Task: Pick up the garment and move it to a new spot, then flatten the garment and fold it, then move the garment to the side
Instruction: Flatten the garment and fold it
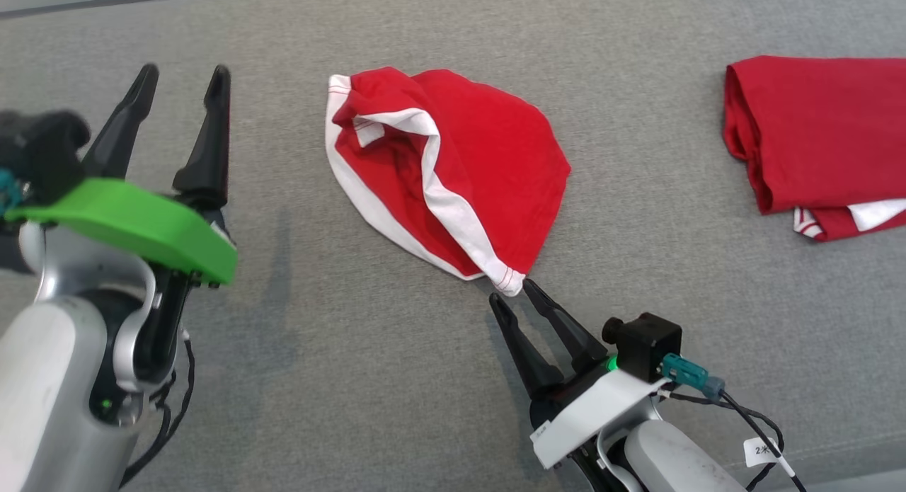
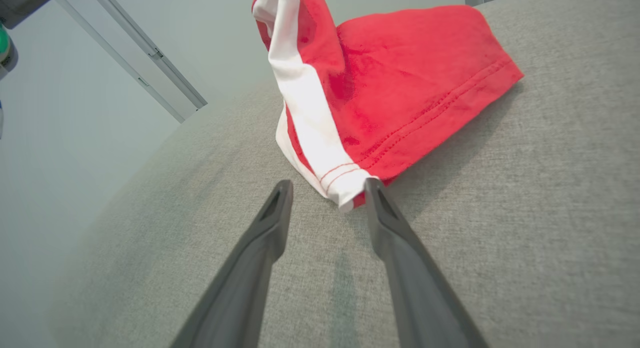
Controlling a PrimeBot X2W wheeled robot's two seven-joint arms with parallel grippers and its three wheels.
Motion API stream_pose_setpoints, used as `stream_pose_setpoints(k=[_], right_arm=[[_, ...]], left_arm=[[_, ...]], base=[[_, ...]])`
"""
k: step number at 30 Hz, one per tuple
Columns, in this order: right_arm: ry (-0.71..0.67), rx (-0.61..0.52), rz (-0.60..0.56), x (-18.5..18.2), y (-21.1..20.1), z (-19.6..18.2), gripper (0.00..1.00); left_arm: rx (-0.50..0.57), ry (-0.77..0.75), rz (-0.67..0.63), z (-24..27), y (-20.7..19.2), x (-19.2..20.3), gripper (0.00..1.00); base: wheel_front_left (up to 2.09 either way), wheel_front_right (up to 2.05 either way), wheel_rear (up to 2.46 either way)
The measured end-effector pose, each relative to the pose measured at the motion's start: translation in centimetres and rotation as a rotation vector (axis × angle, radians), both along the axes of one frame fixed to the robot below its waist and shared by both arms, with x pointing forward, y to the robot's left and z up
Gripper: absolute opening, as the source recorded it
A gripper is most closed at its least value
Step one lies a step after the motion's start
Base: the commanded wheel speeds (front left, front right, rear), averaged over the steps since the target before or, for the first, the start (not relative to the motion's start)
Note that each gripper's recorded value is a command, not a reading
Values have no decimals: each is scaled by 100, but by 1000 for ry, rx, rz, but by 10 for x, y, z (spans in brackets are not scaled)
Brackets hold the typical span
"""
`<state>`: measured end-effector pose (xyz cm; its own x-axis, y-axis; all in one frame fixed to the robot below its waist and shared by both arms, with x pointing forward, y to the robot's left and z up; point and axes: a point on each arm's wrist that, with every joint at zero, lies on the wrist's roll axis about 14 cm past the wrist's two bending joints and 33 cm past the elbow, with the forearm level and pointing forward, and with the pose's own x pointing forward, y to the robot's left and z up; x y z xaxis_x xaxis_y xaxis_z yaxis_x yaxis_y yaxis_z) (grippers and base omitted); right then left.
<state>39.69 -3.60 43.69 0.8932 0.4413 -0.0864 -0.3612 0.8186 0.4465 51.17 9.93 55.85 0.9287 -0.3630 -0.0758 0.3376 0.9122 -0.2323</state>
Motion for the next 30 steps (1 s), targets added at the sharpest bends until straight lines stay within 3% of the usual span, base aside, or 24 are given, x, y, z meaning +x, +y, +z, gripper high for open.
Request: stream_pose_setpoints(k=[3,6,13,15,17,18,20,22,26,29,30], right_arm=[[-3,8,11,3,5,1,65],[-4,2,21,7,8,0,78],[19,-5,19,10,7,-8,80],[20,-8,21,10,8,-9,71],[20,-8,23,10,9,-9,49],[21,-10,25,9,9,-10,47],[25,-17,32,8,10,-11,51],[30,-27,43,6,13,-14,69],[39,-49,51,5,13,-20,80],[44,-58,59,4,14,-23,72],[45,-59,66,3,16,-23,63]], left_arm=[[-13,5,64,-1,21,-15,100],[-26,10,127,-4,40,-28,100],[-65,72,221,-25,63,-57,100],[-71,81,228,-28,65,-61,100],[-73,82,236,-29,67,-64,100],[-74,85,238,-30,68,-65,100],[-75,86,241,-30,69,-67,100],[-77,86,244,-29,70,-68,100],[-77,83,252,-30,72,-68,100],[-76,86,258,-32,73,-68,100],[-75,87,260,-33,74,-68,100]], base=[[0,0,0],[0,0,0],[0,0,0],[0,0,0],[0,0,0],[0,0,0],[0,0,0],[0,0,0],[0,0,0],[0,0,0],[0,0,0]])
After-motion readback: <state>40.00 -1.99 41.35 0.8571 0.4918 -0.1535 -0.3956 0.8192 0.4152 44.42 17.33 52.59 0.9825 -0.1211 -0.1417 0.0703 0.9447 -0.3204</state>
